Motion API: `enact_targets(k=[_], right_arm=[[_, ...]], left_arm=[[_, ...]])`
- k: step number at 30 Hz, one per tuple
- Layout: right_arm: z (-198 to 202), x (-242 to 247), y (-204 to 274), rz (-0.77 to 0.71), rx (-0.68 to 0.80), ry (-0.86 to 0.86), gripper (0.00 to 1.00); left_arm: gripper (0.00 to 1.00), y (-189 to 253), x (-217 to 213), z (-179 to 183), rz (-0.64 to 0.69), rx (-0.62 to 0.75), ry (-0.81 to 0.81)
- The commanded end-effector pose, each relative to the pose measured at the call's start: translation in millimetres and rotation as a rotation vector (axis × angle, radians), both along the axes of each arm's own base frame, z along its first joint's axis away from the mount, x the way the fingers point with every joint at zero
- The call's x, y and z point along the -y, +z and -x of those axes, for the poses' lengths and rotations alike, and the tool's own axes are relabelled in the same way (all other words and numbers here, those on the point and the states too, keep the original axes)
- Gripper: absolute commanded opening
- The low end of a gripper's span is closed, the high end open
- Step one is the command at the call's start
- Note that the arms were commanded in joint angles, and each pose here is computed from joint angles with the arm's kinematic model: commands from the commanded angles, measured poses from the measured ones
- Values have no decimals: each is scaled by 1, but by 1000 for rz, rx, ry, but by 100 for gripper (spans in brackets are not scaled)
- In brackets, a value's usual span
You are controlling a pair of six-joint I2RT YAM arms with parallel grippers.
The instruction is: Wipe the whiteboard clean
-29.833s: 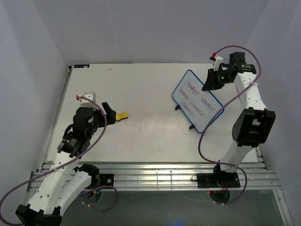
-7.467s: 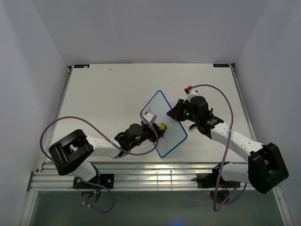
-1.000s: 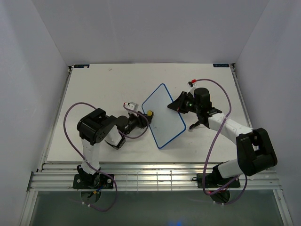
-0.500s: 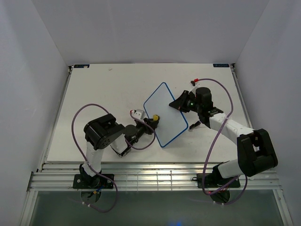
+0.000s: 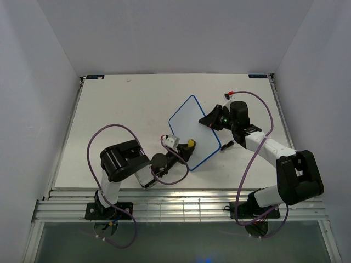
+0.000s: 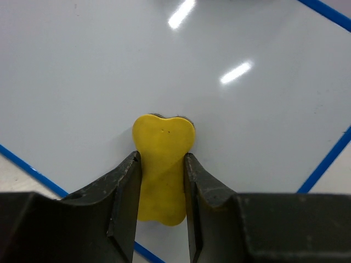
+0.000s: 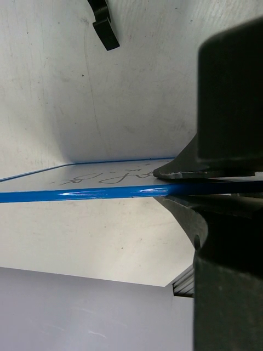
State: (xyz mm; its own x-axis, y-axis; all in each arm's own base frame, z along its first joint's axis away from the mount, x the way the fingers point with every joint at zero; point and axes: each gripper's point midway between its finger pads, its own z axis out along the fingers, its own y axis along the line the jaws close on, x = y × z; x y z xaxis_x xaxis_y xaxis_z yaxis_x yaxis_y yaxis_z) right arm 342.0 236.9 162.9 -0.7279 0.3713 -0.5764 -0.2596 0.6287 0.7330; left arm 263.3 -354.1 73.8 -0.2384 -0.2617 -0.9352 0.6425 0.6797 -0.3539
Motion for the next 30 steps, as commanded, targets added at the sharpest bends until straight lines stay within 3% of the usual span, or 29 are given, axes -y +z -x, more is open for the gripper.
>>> enact_targets(k=[1,12,19,24,30], right_arm=[[41,-52,64,-263,10,224,8],[47,-48,65,-261,24,237,8],[46,-42,60,-196,50,232,8],[47,-36,65,-142,90,222,8],[51,-34,71,-109,120,248,8]], left_arm=[[3,-43,57,100,-118,-127,-438],[3,-42,51,104,-175,-119,-418],[0,-77,41,77,-335,-212,-278],[0,-87,27,59,-362,-271,-212],[1,-80,-13,22,-293,-354,-103]])
